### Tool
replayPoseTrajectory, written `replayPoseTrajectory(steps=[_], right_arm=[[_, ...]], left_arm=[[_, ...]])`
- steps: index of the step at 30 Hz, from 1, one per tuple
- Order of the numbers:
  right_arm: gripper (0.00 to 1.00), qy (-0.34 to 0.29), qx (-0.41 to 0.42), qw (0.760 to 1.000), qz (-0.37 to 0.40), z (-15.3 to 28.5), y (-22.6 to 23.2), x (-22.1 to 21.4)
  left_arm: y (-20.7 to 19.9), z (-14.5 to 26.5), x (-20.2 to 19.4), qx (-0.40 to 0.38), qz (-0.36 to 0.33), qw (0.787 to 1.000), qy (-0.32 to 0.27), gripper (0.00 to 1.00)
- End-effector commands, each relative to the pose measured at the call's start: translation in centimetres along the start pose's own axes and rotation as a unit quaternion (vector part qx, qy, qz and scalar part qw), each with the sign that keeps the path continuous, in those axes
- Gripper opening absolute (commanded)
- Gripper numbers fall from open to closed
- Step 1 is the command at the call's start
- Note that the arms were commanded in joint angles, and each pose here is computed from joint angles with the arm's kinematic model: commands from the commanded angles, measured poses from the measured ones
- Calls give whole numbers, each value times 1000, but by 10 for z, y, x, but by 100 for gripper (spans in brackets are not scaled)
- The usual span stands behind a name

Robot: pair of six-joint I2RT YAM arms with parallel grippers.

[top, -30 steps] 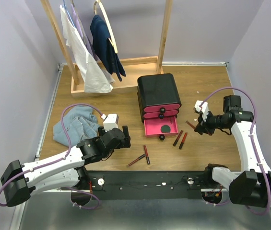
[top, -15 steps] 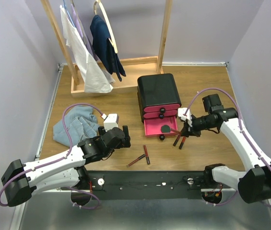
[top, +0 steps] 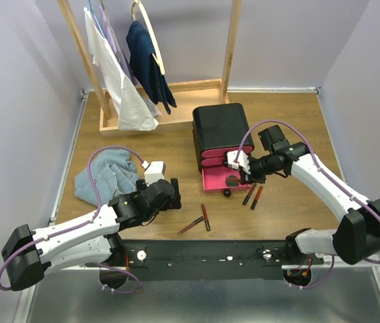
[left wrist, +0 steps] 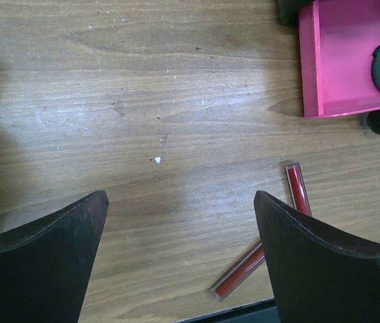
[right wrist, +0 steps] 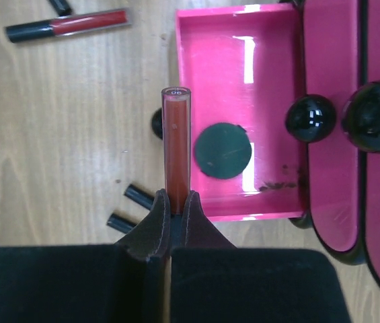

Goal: Organize the makeup
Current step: Place the lipstick in the drawer.

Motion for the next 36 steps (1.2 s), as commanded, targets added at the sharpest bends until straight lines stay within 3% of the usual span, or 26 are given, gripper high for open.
replayPoseTrajectory(steps=[1, 15, 22, 28, 36], right_arm=[[1, 9, -51, 999, 13, -1, -27, 10], [6, 39, -58, 997, 16, -28, -39, 7], [18, 57, -50, 997, 16, -52, -35, 10], [32, 61, -45, 997, 17, -61, -33, 11], [36, 50, -45, 998, 6, -57, -30, 18]], left_arm=[[2, 4, -5, -7, 7, 1000, 17, 99], [-6, 4, -16, -48, -29, 997, 53, 99], [-26, 0, -16, -137, -79, 986, 45, 98], [-36, -3, -24, -176, -132, 973, 74, 93], [-49, -1, -31, -220, -186, 953, 94, 90]])
Point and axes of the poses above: each gripper's point midway between its finger pads, its own z axis back along the fingers, its own y axis along the line the jaws close on, x = y × z, the point moved 6 cm from there along z, back along the fingers, and after that the axes turned 11 degrees about -z, right-handed, at the moved point
